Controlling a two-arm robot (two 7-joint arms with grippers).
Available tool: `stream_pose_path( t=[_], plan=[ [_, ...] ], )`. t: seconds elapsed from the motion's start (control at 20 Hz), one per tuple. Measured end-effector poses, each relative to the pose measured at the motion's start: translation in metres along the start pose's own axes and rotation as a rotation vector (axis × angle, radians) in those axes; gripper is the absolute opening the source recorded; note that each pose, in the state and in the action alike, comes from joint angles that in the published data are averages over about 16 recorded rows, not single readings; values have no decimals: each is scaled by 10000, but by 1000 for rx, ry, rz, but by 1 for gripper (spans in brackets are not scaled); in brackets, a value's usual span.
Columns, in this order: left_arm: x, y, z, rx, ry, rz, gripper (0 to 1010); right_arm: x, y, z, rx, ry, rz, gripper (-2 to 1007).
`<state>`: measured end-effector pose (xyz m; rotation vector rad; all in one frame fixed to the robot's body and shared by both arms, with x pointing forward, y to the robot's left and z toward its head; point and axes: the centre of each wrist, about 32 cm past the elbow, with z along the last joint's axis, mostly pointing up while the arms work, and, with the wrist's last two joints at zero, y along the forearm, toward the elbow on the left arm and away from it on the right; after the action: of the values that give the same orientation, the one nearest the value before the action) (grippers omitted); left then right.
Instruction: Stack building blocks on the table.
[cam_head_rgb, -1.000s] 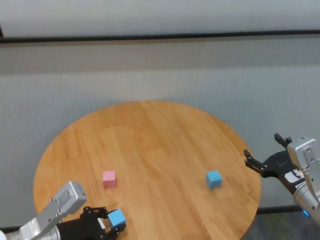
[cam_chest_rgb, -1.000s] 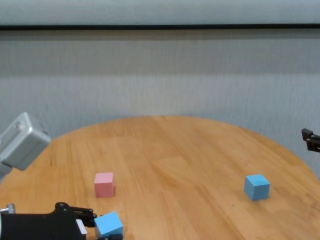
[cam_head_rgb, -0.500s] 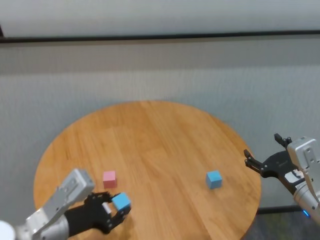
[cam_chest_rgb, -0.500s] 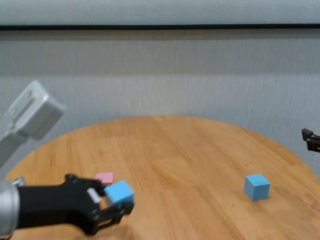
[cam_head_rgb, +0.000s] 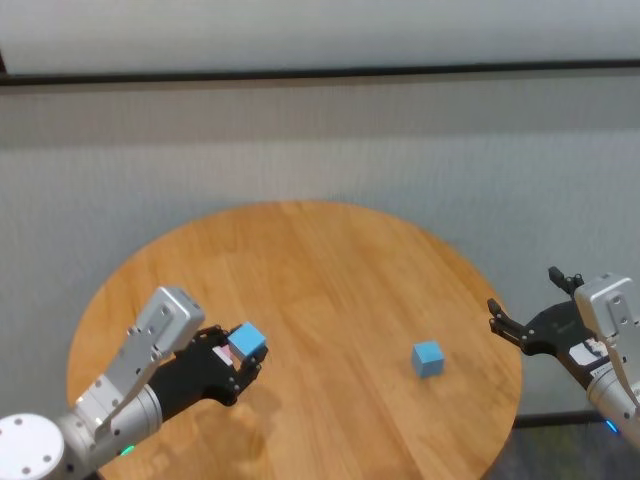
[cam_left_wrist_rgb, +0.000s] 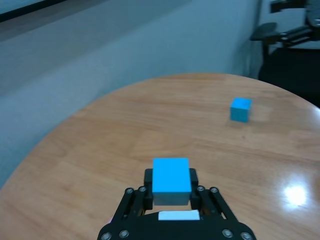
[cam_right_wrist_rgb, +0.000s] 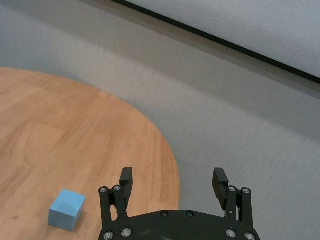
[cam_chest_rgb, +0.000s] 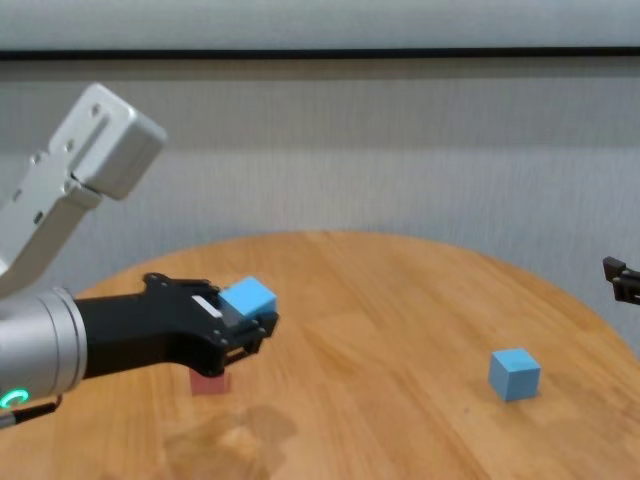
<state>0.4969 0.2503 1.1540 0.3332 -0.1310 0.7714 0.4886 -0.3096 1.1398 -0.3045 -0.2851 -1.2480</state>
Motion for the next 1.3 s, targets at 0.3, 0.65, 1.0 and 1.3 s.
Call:
stream_pose_path(
  t=[0.3, 0.65, 1.0, 1.3],
  plan=[
    [-67, -129, 55, 20, 14, 47, 394, 0, 0, 0, 0, 0, 0, 1004],
    [-201, -392, 104, 53, 13, 33, 394, 0, 0, 0, 0, 0, 0, 1005],
    [-310, -700, 137, 69, 5, 3, 394, 0, 0, 0, 0, 0, 0, 1005],
    [-311, -888, 107, 83, 27, -13, 394, 0, 0, 0, 0, 0, 0, 1005]
  ],
)
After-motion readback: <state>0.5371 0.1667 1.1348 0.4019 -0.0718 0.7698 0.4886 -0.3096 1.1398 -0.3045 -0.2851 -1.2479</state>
